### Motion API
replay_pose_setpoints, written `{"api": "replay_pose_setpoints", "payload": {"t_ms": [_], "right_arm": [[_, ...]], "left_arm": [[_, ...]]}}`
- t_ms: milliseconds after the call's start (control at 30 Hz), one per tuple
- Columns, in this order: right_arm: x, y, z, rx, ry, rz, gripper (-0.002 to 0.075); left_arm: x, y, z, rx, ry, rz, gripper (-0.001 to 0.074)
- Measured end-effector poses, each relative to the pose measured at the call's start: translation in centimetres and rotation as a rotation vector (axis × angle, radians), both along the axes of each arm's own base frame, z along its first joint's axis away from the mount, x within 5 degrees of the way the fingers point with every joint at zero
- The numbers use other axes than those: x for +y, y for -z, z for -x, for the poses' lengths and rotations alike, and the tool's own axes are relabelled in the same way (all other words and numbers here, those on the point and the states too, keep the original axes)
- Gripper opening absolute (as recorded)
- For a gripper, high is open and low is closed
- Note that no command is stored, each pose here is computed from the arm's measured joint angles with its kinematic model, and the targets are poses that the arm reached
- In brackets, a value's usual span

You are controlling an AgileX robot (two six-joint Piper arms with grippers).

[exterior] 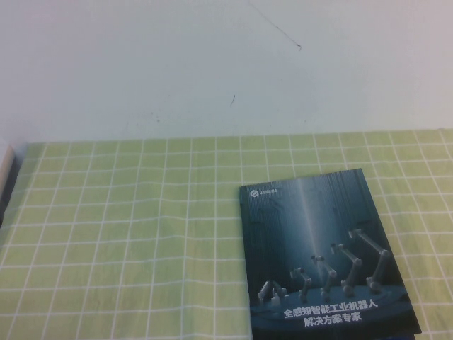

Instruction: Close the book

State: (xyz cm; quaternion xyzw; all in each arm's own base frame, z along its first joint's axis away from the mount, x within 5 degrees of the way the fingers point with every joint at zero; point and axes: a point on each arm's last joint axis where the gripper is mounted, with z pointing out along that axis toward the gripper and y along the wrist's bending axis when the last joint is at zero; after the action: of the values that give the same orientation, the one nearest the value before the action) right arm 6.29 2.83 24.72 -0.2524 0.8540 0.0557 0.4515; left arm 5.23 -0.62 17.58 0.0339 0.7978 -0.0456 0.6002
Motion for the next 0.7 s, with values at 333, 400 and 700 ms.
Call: {"api": "replay_pose_setpoints", "payload": {"t_ms": [333, 400, 700], "right_arm": [[-1.4, 1.4, 1.2, -0.243, 0.118, 0.010, -0.0003], [-2.0, 2.3, 1.5, -0.312, 0.212, -0.009, -0.0003], [-3.5, 7.7, 1.3, -0.260, 0.538, -0.070, -0.0003]], "left_arm": [[0.0, 0.0, 0.0, 0.001, -0.001, -0.009, -0.0002], [0.0, 0.0, 0.0, 0.001, -0.001, -0.009, -0.0002], [0.0, 0.0, 0.0, -0.001, -0.001, -0.008, -0.0002]]}}
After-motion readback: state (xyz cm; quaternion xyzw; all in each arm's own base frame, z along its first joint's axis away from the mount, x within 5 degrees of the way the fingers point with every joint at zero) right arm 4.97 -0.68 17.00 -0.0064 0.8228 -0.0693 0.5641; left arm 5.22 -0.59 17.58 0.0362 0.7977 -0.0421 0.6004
